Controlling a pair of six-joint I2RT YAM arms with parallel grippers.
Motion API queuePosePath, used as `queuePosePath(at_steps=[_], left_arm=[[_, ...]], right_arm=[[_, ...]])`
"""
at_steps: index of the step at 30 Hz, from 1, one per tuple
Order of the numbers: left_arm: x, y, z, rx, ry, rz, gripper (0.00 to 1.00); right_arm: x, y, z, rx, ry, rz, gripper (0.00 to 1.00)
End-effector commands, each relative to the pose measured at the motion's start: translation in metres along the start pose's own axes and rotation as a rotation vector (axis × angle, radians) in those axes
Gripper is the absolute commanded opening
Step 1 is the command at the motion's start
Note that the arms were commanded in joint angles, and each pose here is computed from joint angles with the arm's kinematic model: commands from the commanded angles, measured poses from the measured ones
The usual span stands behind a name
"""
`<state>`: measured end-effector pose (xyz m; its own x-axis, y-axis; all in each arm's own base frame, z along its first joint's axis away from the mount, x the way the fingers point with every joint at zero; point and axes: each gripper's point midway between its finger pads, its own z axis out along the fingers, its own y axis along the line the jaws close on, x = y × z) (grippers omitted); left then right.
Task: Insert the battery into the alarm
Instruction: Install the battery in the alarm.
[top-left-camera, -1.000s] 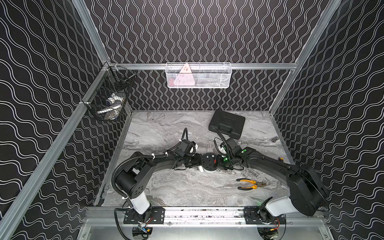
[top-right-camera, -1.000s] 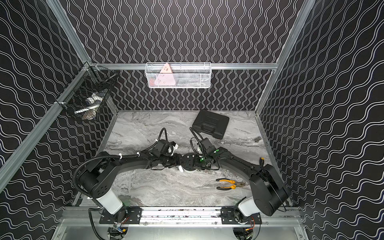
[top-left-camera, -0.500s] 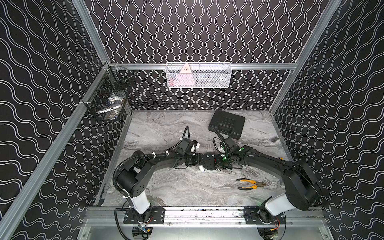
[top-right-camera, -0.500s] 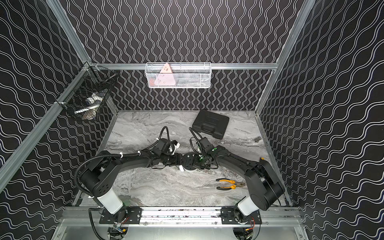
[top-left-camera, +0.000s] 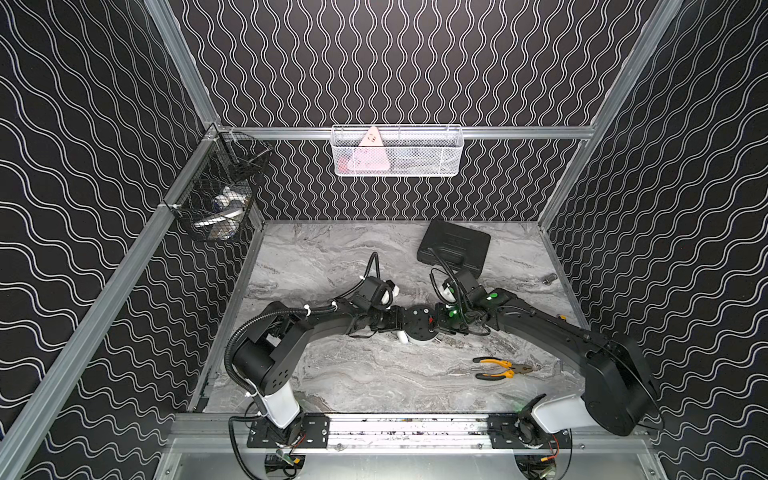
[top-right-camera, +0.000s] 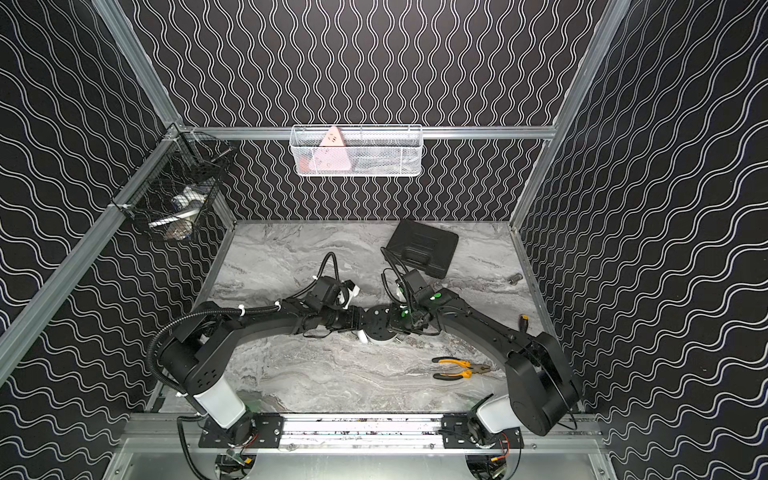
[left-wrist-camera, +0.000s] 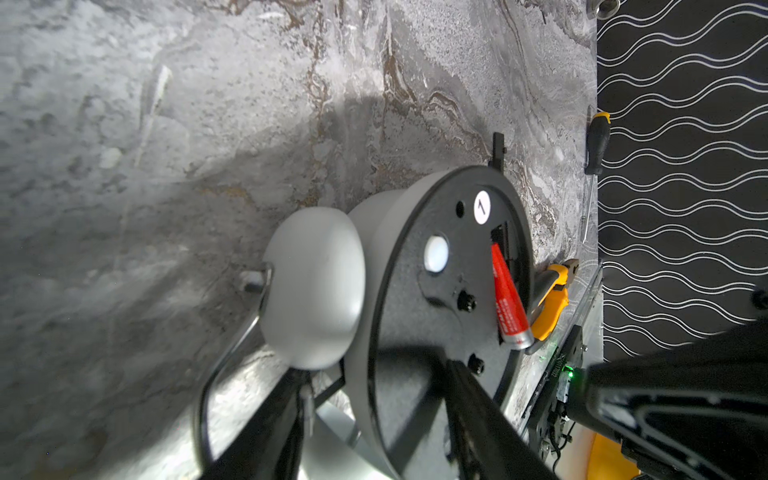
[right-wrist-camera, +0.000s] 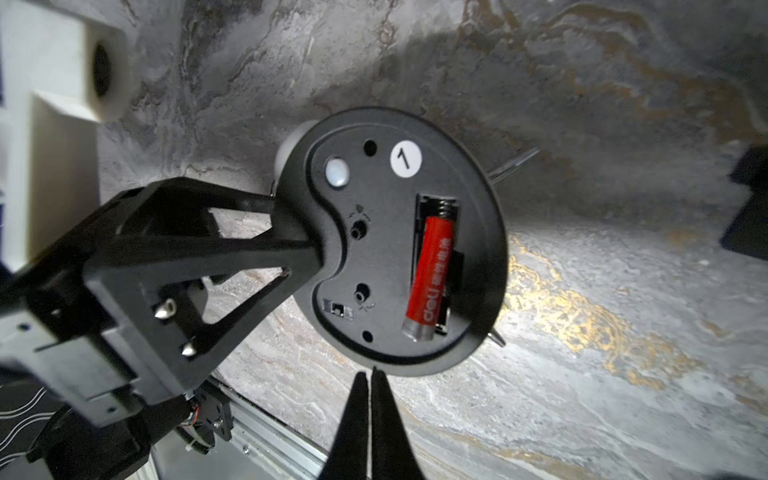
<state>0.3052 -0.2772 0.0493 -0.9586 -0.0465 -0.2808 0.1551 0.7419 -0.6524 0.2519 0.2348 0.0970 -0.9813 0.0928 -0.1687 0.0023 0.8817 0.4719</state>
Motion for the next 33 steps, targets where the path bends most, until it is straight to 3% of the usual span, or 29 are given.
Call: queuePosePath(at_steps=[1,14,33], left_arm=[[0.029,0.054,-0.005,-0.243,0.08,-0.05,0.55],[0.032,0.057,-0.004,-0.255,0.102,-0.031,0.52],[0.047,0.071,-0.001,-0.298,0.186,0.027,0.5]], right_arm=[[0.002,-0.013,0.001,0.076,0.02,-0.003,0.08],[0.003,-0.013,0.015,0.077,0.055,-0.001,0.08],[-0.014,-0.03,0.037,0.184,0.046,0.036,0.02]])
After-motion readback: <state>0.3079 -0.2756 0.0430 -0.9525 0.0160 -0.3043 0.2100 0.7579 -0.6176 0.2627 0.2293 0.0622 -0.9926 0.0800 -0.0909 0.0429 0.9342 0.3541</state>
